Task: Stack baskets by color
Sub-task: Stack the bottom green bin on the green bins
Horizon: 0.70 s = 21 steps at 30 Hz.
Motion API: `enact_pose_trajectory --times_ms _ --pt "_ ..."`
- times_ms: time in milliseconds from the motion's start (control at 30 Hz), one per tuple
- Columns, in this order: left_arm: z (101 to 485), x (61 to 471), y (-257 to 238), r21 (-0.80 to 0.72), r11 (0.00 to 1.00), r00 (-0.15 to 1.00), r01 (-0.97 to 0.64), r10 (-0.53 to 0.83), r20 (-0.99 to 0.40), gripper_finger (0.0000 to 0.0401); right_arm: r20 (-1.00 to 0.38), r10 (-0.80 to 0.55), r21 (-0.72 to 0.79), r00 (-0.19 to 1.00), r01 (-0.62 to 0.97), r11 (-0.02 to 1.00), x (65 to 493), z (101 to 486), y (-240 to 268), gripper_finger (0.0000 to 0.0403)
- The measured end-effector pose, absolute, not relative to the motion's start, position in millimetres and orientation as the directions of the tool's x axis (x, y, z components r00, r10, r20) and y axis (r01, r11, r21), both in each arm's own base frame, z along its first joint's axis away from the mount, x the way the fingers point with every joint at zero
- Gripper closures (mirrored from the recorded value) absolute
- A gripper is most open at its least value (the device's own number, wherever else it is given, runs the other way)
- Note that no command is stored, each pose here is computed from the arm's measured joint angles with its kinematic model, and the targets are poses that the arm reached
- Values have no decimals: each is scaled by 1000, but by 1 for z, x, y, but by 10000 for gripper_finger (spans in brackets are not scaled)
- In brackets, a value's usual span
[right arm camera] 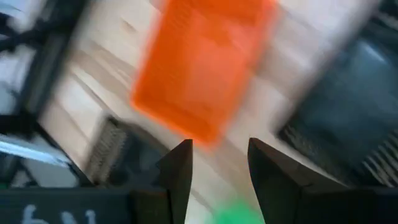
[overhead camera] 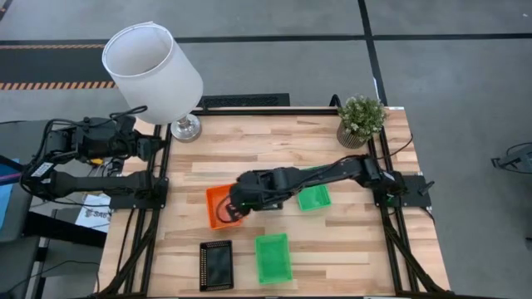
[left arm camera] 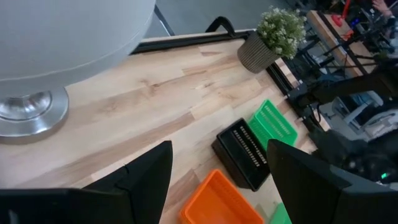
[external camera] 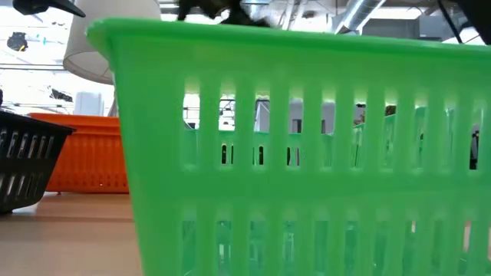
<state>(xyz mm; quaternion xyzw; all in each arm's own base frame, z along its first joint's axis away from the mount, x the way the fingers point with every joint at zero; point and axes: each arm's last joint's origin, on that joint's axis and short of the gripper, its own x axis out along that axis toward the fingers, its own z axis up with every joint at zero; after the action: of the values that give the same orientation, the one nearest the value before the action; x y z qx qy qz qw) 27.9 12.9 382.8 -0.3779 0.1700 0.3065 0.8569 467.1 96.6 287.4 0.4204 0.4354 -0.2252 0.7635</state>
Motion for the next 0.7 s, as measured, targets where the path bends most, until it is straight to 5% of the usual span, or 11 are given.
enact_pose_trajectory --times_ms 300,700 --pt "383 28 13 -529 548 757 -648 390 -524 150 -976 -1 196 220 873 447 403 288 171 227" --pt "383 28 12 -510 574 761 -640 383 -524 150 -975 17 217 222 934 282 383 229 228 173"
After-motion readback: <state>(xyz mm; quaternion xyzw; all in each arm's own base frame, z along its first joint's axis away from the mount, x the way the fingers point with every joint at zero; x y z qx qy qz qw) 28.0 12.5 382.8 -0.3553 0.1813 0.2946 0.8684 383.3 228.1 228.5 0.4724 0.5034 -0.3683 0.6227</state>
